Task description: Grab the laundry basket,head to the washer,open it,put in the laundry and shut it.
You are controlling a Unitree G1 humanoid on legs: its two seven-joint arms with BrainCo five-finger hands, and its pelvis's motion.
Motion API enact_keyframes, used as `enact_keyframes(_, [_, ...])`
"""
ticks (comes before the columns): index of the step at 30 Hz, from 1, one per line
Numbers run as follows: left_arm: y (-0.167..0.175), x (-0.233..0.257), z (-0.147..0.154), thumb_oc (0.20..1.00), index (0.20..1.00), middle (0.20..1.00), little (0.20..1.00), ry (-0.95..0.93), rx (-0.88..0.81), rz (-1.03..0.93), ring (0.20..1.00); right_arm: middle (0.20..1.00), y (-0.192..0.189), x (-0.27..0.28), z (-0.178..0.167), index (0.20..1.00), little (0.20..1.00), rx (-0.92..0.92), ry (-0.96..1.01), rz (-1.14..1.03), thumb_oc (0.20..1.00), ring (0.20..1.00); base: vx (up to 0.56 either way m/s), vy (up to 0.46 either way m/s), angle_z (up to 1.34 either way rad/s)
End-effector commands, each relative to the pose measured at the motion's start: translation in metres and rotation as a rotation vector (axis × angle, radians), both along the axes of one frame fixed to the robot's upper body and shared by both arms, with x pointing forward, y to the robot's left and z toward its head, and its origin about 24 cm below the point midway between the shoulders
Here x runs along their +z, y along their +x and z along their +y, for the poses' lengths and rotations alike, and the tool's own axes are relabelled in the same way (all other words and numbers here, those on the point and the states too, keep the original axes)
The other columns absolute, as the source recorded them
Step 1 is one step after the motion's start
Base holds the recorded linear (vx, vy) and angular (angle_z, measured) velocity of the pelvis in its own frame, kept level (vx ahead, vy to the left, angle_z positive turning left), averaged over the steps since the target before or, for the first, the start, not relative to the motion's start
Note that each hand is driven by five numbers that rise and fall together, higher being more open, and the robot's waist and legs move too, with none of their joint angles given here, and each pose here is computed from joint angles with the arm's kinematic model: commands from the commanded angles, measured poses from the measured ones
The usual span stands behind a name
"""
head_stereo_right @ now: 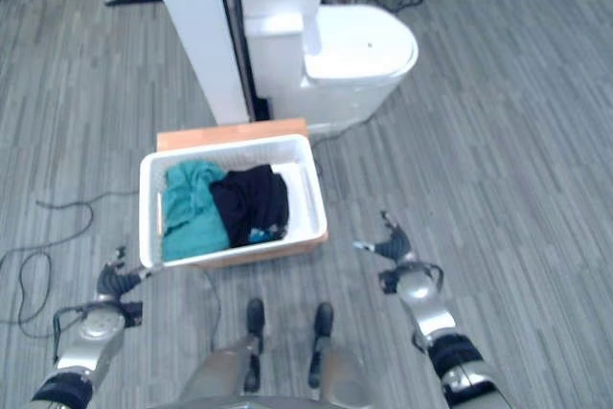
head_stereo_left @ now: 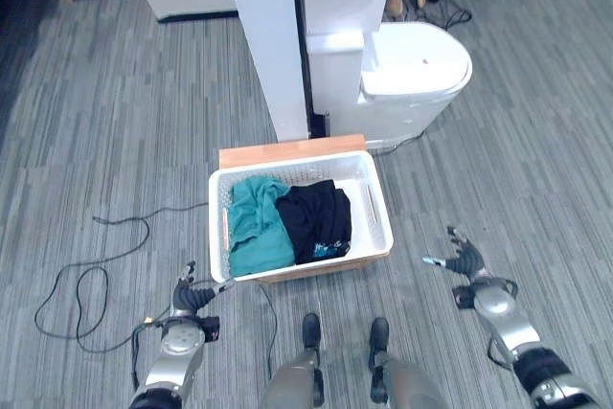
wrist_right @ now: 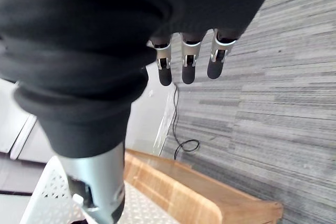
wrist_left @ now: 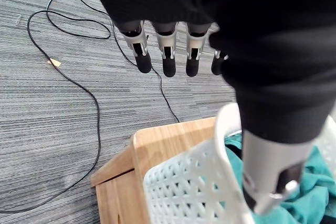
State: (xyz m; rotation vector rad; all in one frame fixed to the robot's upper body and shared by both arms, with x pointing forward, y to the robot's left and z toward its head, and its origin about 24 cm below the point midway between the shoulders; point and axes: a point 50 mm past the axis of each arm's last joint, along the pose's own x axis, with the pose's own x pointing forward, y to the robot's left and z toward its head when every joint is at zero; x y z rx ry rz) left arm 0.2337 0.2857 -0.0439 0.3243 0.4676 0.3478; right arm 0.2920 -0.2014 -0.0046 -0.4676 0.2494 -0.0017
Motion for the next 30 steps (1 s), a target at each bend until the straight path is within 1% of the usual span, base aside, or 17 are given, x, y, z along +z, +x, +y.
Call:
enact_keyframes(1, [0.022, 0.023, 0.010, 1.000, 1.000, 1.000, 1.000, 0.100, 0.023, -0.090, 1.000, 1.000, 0.013, 0.013, 0.019, 1.000, 1.000, 0.045, 0.033, -0.067, 1.000, 1.000, -0.06, 0.002, 0.04])
enact_keyframes(4, [0.039, 0.037, 0.013, 1.000, 1.000, 1.000, 1.000, 0.137, 0.025, -0.121, 1.000, 1.000, 0.031, 0.029, 0.039, 1.000, 1.000, 0.098, 0.040, -0.109, 1.000, 1.000, -0.06, 0.018, 0.06])
enact_keyframes(5, [0.052, 0.048, 0.018, 1.000, 1.000, 1.000, 1.000, 0.166, 0.035, -0.135, 1.000, 1.000, 0.043, 0.040, 0.052, 1.000, 1.000, 0.127, 0.044, -0.134, 1.000, 1.000, -0.04, 0.034, 0.07])
enact_keyframes(6, [0.059, 0.055, 0.018, 1.000, 1.000, 1.000, 1.000, 0.186, 0.029, -0.148, 1.000, 1.000, 0.048, 0.045, 0.058, 1.000, 1.000, 0.139, 0.044, -0.146, 1.000, 1.000, -0.03, 0.027, 0.01])
enact_keyframes(7, [0.059, 0.055, 0.018, 1.000, 1.000, 1.000, 1.000, 0.186, 0.029, -0.148, 1.000, 1.000, 0.048, 0.045, 0.058, 1.000, 1.000, 0.139, 0.044, -0.146, 1.000, 1.000, -0.02, 0.034, -0.04])
enact_keyframes(8, [0.071, 0.067, 0.017, 1.000, 1.000, 1.000, 1.000, 0.222, 0.013, -0.167, 1.000, 1.000, 0.060, 0.059, 0.068, 1.000, 1.000, 0.159, 0.037, -0.175, 1.000, 1.000, 0.00, 0.000, 0.00])
enact_keyframes(9, [0.071, 0.067, 0.017, 1.000, 1.000, 1.000, 1.000, 0.222, 0.013, -0.167, 1.000, 1.000, 0.060, 0.059, 0.068, 1.000, 1.000, 0.159, 0.038, -0.175, 1.000, 1.000, -0.01, 0.038, 0.04])
enact_keyframes(12, [0.087, 0.073, 0.006, 1.000, 1.000, 1.000, 1.000, 0.266, -0.015, -0.158, 1.000, 1.000, 0.076, 0.075, 0.090, 1.000, 1.000, 0.197, 0.011, -0.190, 1.000, 1.000, 0.00, 0.004, 0.01])
enact_keyframes(16, [0.087, 0.062, -0.003, 1.000, 1.000, 1.000, 1.000, 0.269, -0.016, -0.103, 1.000, 1.000, 0.082, 0.075, 0.100, 1.000, 1.000, 0.208, -0.022, -0.164, 1.000, 1.000, 0.00, -0.004, 0.03])
enact_keyframes(17, [0.085, 0.053, -0.008, 1.000, 1.000, 1.000, 1.000, 0.264, -0.025, -0.075, 1.000, 0.555, 0.082, 0.073, 0.105, 0.555, 0.555, 0.214, -0.030, -0.146, 0.555, 0.555, 0.00, -0.005, 0.10])
enact_keyframes(18, [0.082, 0.047, -0.012, 0.498, 0.498, 0.498, 0.498, 0.249, -0.035, -0.062, 0.498, 0.200, 0.081, 0.070, 0.107, 0.200, 0.200, 0.220, -0.028, -0.133, 0.200, 0.200, 0.00, -0.005, 0.07])
enact_keyframes(19, [0.082, 0.047, -0.012, 0.200, 0.200, 0.200, 0.200, 0.249, -0.035, -0.062, 0.200, 0.200, 0.081, 0.070, 0.107, 0.200, 0.200, 0.220, -0.028, -0.133, 0.200, 0.200, -0.01, -0.004, 0.04])
enact_keyframes(20, [0.075, 0.037, -0.019, 0.200, 0.200, 0.200, 0.200, 0.205, -0.042, -0.051, 0.200, 0.200, 0.077, 0.064, 0.108, 0.200, 0.200, 0.223, -0.010, -0.117, 0.200, 0.200, 0.00, 0.000, 0.00])
enact_keyframes(23, [0.069, 0.030, -0.027, 0.200, 0.200, 0.200, 0.200, 0.122, -0.030, -0.071, 0.200, 0.200, 0.074, 0.060, 0.103, 0.200, 0.200, 0.205, 0.025, -0.115, 0.200, 0.200, 0.00, 0.000, 0.00])
enact_keyframes(26, [0.067, 0.030, -0.034, 0.200, 0.200, 0.200, 0.200, 0.082, -0.036, -0.107, 0.200, 0.200, 0.070, 0.057, 0.099, 0.200, 0.200, 0.191, 0.051, -0.116, 0.200, 0.200, -0.02, -0.018, 0.10])
enact_keyframes(27, [0.063, 0.030, -0.040, 0.200, 0.200, 0.200, 0.200, 0.041, -0.044, -0.142, 0.200, 0.200, 0.063, 0.053, 0.094, 0.200, 0.200, 0.192, 0.069, -0.129, 0.200, 0.200, -0.03, -0.048, 0.06])
enact_keyframes(30, [0.061, 0.037, -0.047, 0.200, 0.200, 0.200, 0.200, 0.009, -0.066, -0.198, 0.200, 0.200, 0.055, 0.052, 0.088, 0.200, 0.200, 0.195, 0.079, -0.149, 0.200, 0.200, -0.01, -0.057, 0.02])
